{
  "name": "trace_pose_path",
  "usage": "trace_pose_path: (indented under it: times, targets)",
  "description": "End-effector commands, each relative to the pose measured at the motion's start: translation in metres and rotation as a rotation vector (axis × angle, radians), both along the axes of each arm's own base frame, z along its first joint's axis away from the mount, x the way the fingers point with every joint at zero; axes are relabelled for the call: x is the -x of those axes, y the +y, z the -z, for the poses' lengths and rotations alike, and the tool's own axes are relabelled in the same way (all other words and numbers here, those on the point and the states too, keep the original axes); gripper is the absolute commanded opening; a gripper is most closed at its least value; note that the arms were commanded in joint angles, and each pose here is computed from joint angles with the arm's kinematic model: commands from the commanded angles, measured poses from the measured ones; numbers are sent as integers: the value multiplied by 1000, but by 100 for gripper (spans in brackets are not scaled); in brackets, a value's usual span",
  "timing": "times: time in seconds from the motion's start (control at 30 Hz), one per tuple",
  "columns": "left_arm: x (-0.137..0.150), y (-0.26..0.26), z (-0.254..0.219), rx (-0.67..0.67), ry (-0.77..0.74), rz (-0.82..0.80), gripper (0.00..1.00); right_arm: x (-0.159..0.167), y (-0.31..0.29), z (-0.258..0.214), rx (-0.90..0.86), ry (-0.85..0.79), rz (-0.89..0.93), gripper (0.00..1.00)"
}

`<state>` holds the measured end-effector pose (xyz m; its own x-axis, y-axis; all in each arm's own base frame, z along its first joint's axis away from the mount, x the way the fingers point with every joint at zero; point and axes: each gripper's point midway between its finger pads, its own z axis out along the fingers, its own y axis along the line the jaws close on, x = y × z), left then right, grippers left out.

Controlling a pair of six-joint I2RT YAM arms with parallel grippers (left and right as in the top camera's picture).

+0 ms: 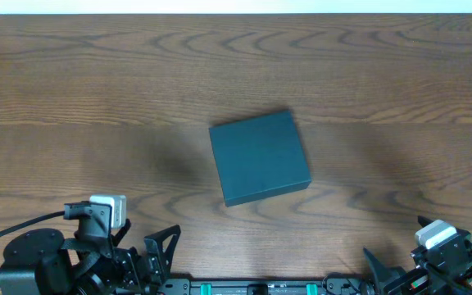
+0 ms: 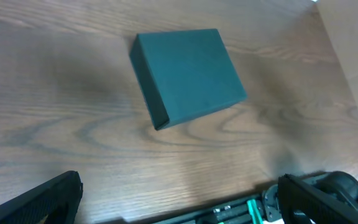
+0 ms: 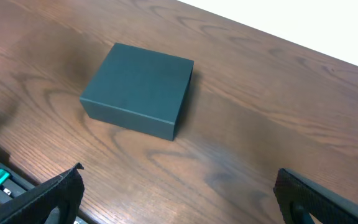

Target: Pack container

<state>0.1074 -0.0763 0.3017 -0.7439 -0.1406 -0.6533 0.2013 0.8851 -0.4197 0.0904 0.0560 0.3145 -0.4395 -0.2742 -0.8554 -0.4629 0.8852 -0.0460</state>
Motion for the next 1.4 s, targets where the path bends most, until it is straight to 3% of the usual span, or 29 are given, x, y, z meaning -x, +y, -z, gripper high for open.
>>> trace_pose_path:
  times: [0.0,0.23,0.5,0.9,1.37]
  targets:
    - [-9,13,-6,-63,-83,-52,99,1,-1,-1,10,-8,-6,99]
    - [-27,47,-19,-174,-387,-235,99,1,-1,-1,10,-9,-6,99]
    - [-54,67,39,-288,-467,-305,99,1,-1,-1,10,-9,-6,99]
    - [-80,70,148,-322,-367,-293,99,1,-1,-1,10,-9,-6,99]
    - [-81,84,208,-394,-226,-332,98,1,-1,-1,10,-9,-6,99]
